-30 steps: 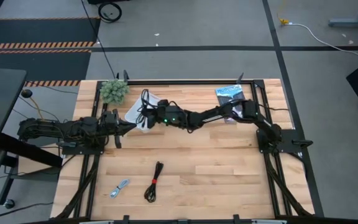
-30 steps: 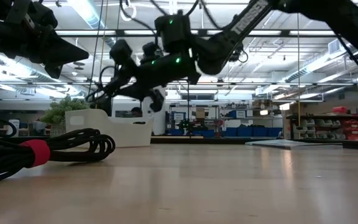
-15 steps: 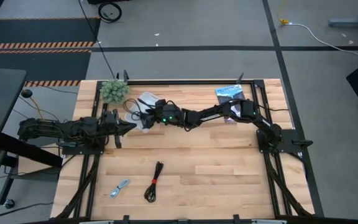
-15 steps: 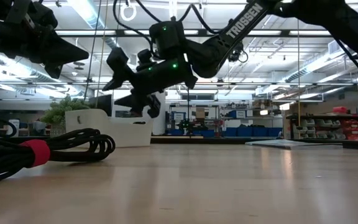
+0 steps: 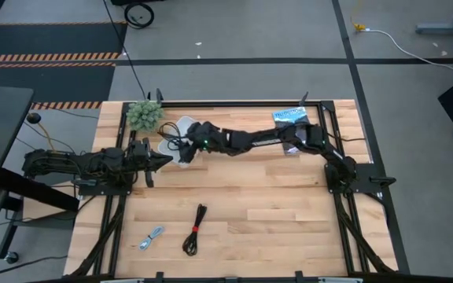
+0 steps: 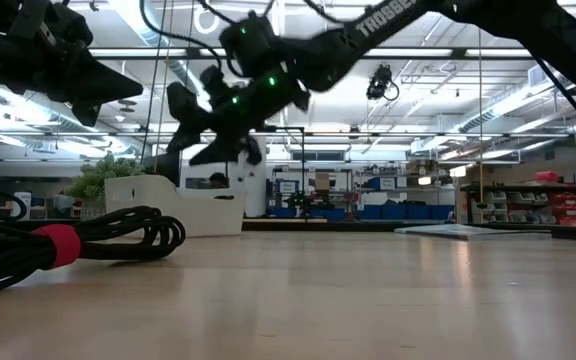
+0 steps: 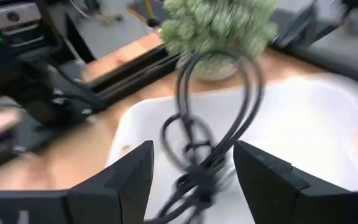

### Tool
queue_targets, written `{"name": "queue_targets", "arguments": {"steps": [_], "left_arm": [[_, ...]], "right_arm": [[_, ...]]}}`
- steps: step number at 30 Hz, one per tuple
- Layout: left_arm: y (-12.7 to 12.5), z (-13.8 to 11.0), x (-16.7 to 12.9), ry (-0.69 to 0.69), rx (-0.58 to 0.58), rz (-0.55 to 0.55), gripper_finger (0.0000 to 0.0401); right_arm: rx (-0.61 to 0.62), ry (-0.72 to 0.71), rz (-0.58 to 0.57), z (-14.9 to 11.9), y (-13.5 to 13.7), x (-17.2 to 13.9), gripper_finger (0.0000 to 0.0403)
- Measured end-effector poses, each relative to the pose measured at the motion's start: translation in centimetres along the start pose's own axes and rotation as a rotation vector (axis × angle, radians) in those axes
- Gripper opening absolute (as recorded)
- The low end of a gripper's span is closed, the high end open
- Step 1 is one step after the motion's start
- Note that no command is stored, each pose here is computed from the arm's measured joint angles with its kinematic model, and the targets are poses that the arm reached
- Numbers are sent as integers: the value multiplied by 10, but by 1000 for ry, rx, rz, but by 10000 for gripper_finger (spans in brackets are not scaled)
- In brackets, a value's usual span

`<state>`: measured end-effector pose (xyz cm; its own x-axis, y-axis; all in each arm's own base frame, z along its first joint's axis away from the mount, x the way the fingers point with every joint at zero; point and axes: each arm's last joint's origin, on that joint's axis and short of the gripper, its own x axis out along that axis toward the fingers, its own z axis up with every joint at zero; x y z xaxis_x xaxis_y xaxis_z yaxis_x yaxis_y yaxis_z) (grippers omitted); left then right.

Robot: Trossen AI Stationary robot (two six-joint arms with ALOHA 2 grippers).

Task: Pick and place USB-C Cables
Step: Put the right black charger cable into the white bin

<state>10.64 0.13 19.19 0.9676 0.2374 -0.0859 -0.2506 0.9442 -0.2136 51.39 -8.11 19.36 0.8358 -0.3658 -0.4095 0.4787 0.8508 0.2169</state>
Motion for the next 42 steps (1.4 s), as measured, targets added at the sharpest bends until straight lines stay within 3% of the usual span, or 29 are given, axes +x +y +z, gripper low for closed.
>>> {"name": "queue_targets", "arguments": {"steps": [3,7,12,18,30,38,42], "left_arm": [[0,0,0,0,0,0,11],[0,0,0,0,0,0,11],[0,0,0,0,0,0,11],[0,0,0,-2,0,0,11],[0,0,0,0,0,0,11],[0,0,0,0,0,0,11],[0,0,0,0,0,0,11]], "right_arm": [[-108,43,-43,16,-3,-3,227],[-142,84,50,26,-13,-1,227],[-137,81,11,14,-28,16,227],[-156,-3,40,0,-20,31,227],[-190,96,21,-24,-21,40,216],[-276,91,-9,-23,-13,35,191],[-354,25,55,-15,-3,31,190]]}}
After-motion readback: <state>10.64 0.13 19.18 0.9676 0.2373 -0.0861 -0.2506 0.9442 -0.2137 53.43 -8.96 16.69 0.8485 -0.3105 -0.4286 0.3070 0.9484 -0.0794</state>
